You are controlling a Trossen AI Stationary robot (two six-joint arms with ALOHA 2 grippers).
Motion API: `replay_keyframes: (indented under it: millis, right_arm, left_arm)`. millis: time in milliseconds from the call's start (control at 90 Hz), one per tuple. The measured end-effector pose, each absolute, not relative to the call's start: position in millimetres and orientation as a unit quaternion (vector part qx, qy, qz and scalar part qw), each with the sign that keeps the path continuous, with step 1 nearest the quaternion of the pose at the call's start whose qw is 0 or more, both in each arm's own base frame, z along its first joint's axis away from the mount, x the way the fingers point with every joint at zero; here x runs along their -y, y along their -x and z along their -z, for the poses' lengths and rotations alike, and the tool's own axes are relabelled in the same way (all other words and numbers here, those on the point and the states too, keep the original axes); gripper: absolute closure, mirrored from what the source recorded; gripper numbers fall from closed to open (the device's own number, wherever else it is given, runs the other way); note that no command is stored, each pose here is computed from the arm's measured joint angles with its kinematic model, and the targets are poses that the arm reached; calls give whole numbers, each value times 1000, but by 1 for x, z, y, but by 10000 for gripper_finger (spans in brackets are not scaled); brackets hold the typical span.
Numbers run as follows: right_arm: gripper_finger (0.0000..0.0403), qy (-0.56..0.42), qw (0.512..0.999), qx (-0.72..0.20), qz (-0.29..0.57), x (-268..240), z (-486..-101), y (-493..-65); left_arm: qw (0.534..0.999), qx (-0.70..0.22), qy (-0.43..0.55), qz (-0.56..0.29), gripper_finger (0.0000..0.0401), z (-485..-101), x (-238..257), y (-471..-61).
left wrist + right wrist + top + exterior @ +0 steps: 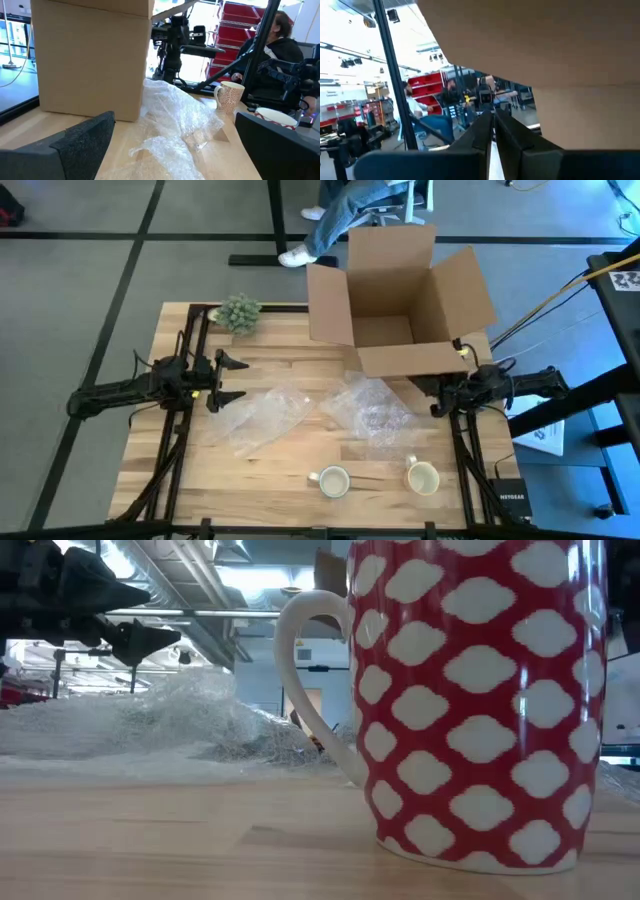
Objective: Wrap mug
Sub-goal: Wrap the red patterned mug with the bubble wrap
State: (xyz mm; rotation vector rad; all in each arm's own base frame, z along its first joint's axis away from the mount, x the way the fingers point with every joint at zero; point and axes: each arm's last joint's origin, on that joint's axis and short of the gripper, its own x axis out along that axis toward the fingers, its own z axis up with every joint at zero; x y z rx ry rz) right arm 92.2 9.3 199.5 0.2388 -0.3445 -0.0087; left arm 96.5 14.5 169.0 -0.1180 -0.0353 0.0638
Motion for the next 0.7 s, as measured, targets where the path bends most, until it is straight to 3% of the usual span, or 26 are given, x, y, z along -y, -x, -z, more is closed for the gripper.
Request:
replay_keyframes:
  millis: [700]
  right_arm:
    - [395,-95,995,37,4,-11,-174,-98]
  left_arm:
    - [998,18,59,-32,1,-169,-14,-97]
